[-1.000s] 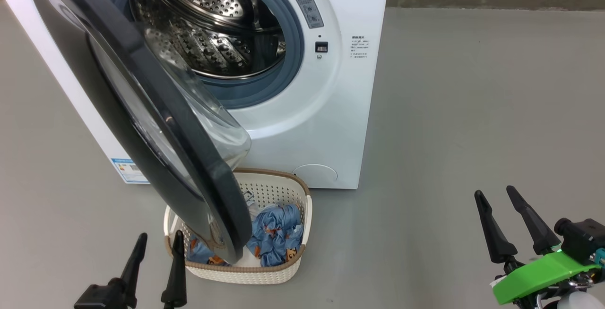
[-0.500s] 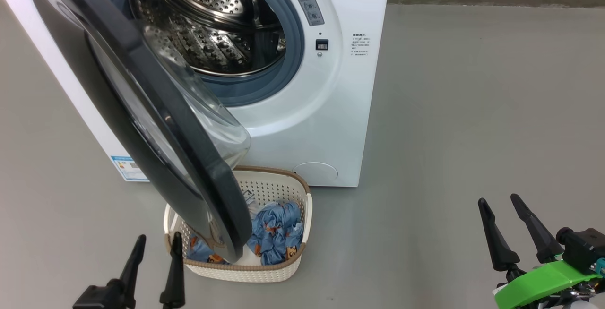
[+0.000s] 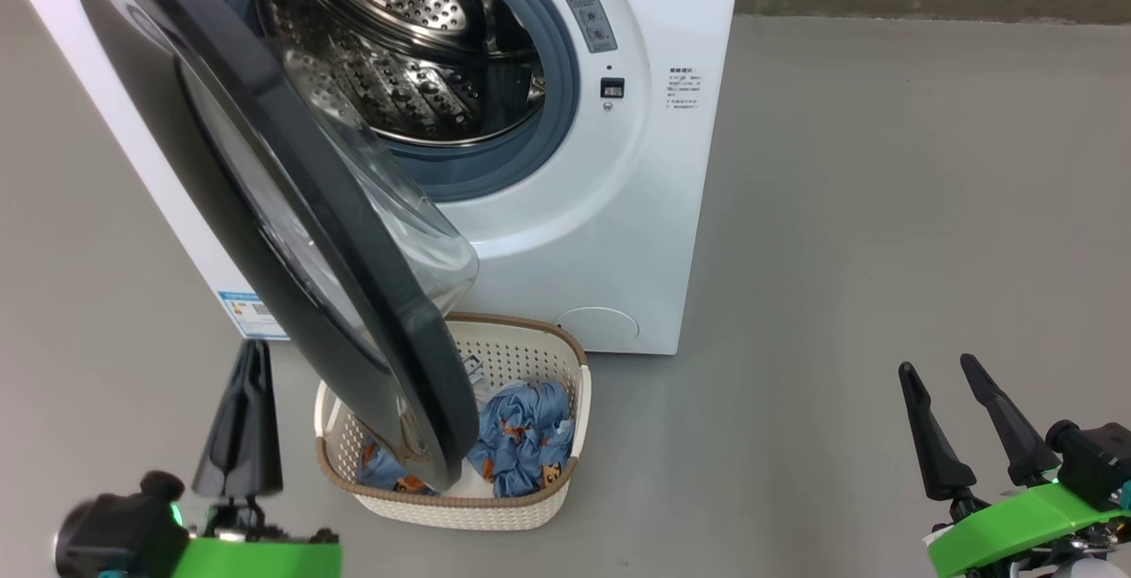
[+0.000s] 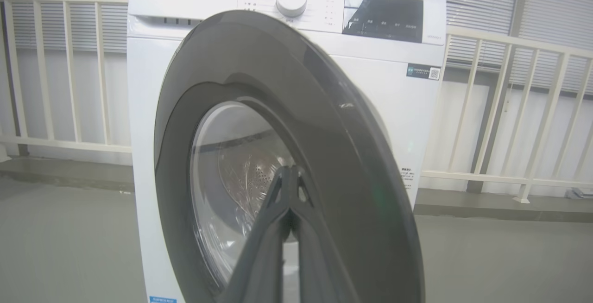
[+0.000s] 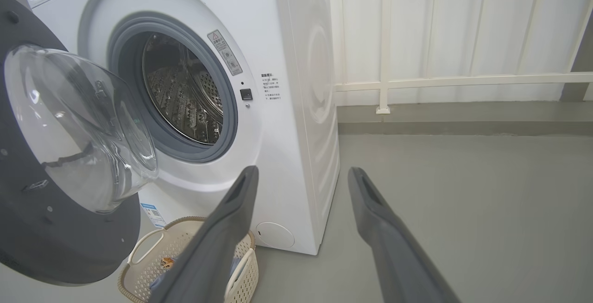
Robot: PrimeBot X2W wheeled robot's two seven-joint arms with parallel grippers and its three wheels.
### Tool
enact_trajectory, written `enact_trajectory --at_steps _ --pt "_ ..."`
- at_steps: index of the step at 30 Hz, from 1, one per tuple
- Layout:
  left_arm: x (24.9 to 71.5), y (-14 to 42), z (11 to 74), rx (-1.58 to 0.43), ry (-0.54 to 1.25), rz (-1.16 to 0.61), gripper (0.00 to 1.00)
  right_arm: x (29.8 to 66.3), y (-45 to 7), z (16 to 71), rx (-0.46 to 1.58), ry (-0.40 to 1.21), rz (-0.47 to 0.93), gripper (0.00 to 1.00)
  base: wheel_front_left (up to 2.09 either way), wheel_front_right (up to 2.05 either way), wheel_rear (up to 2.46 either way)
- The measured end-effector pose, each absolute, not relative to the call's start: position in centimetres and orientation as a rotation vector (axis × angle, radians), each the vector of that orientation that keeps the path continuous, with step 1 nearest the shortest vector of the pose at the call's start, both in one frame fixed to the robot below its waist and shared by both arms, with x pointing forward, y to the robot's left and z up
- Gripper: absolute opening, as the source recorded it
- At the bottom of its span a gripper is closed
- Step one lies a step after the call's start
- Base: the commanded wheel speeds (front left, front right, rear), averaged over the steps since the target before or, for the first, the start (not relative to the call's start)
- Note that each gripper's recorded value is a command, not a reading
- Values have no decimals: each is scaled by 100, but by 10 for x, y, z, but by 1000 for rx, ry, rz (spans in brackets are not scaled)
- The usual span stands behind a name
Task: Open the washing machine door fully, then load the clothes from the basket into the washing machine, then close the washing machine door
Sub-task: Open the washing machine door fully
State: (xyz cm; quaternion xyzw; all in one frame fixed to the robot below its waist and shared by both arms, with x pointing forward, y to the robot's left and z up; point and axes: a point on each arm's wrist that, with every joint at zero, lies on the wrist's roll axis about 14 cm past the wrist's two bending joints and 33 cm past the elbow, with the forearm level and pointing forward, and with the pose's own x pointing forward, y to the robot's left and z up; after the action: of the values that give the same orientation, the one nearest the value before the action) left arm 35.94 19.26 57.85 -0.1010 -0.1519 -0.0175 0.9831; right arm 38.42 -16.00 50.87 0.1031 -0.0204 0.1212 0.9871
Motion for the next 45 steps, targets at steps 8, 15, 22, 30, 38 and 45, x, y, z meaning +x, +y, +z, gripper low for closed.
enact_trajectory --at_steps 8,15,22,30,38,45 --pt "352 143 632 -208 -437 -195 0 384 -160 511 206 -47 244 100 0 0 0" --pt "354 88 632 -276 -387 -353 0 382 -164 510 202 -49 234 100 0 0 0" --pt "367 53 589 -383 -221 -423 0 381 -169 507 183 -41 222 100 0 0 0" --pt "384 56 545 -389 -95 -369 0 380 -172 505 177 -38 212 100 0 0 0" --pt "394 70 523 -389 -32 -306 0 380 -171 507 178 -43 214 100 0 0 0" --pt "398 82 513 -382 -4 -265 0 381 -168 509 180 -49 224 100 0 0 0"
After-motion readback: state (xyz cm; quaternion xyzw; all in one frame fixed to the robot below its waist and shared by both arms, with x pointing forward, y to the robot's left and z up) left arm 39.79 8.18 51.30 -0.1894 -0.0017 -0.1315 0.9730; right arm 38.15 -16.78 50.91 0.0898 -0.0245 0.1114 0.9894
